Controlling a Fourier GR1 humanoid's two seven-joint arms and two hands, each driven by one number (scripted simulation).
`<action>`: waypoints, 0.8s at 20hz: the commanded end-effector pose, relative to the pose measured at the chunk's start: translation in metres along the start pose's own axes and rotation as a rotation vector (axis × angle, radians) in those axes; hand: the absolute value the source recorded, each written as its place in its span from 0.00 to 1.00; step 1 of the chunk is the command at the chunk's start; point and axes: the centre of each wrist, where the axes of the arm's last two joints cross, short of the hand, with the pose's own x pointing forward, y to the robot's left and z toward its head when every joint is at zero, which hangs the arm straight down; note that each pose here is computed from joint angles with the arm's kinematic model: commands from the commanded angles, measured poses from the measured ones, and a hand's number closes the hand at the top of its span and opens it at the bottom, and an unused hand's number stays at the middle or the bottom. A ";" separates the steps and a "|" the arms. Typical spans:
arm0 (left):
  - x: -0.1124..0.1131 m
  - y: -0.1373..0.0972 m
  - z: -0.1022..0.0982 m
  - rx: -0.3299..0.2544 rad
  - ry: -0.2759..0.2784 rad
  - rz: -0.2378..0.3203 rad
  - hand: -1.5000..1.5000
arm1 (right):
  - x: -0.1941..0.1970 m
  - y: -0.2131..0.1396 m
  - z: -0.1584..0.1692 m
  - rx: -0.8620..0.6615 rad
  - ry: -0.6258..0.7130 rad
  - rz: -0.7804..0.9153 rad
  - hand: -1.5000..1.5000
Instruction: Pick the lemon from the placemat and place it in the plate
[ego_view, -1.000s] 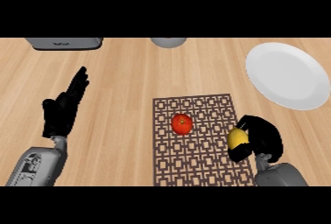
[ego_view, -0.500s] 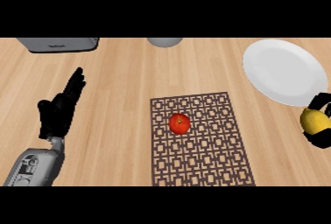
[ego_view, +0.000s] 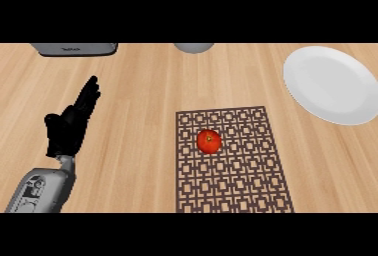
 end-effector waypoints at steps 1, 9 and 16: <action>0.005 -0.007 -0.006 -0.022 -0.024 0.010 0.50 | -0.034 -0.028 0.009 -0.063 -0.142 -0.109 1.00; 0.021 -0.028 -0.017 -0.092 -0.066 -0.012 0.50 | -0.059 -0.005 -0.014 0.066 -0.149 -0.230 1.00; 0.002 -0.025 -0.016 -0.061 -0.045 0.000 0.50 | -0.041 0.034 -0.052 0.178 -0.210 -0.242 1.00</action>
